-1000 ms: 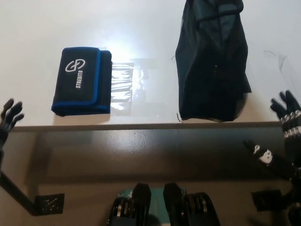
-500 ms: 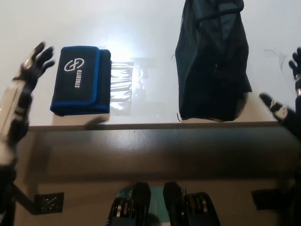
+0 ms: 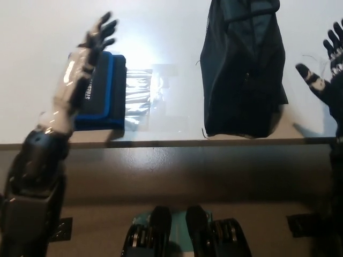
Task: Use both hands to pick up the lunch bag on the right hand side and smoothly move it near the note book on the left hand side
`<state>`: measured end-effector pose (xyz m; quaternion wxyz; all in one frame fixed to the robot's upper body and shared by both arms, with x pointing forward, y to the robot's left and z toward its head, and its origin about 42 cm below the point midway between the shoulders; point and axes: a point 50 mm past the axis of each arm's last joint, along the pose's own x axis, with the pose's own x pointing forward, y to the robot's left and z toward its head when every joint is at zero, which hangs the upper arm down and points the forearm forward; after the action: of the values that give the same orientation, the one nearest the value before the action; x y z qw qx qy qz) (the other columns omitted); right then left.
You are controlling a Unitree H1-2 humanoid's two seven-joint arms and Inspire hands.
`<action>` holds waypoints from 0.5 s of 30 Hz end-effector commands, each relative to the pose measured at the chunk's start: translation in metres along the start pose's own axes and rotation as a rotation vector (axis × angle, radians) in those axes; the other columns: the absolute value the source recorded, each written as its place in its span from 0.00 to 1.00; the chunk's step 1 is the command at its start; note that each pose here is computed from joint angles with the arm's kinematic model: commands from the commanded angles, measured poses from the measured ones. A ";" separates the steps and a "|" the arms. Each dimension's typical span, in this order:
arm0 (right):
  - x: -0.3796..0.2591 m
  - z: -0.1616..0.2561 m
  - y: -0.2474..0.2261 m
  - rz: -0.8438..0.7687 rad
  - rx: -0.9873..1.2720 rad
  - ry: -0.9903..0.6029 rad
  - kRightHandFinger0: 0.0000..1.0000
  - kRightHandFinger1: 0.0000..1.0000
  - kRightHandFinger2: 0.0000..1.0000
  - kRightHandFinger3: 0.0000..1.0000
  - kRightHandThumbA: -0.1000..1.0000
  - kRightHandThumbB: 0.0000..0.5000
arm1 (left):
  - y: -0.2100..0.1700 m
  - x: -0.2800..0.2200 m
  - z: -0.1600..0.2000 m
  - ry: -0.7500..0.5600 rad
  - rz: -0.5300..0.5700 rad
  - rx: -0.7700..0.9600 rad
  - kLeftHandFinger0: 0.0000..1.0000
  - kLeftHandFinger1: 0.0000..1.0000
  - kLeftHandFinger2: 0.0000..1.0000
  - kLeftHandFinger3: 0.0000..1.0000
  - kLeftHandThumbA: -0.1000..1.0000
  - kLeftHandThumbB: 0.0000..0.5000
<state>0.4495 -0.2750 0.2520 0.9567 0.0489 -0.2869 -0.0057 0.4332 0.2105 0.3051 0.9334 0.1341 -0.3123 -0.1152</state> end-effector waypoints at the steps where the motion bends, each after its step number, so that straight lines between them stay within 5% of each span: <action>1: 0.040 0.017 0.004 -0.008 0.014 -0.073 1.00 1.00 1.00 1.00 1.00 0.38 | -0.008 0.038 0.013 -0.056 -0.005 0.041 1.00 1.00 1.00 1.00 1.00 0.59; 10: 0.070 0.011 0.015 -0.013 0.053 -0.055 1.00 1.00 1.00 1.00 1.00 0.44 | -0.030 0.082 0.000 0.030 -0.033 0.009 1.00 1.00 1.00 1.00 1.00 0.70; 15: 0.078 0.009 0.019 -0.021 0.070 -0.045 1.00 1.00 1.00 1.00 1.00 0.46 | -0.046 0.106 -0.007 0.066 -0.056 -0.008 1.00 1.00 1.00 1.00 1.00 0.66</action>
<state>0.4983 -0.2650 0.2665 0.9649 0.0715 -0.2527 -0.0088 0.4998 0.1569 0.3120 0.9478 0.1408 -0.2477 -0.1428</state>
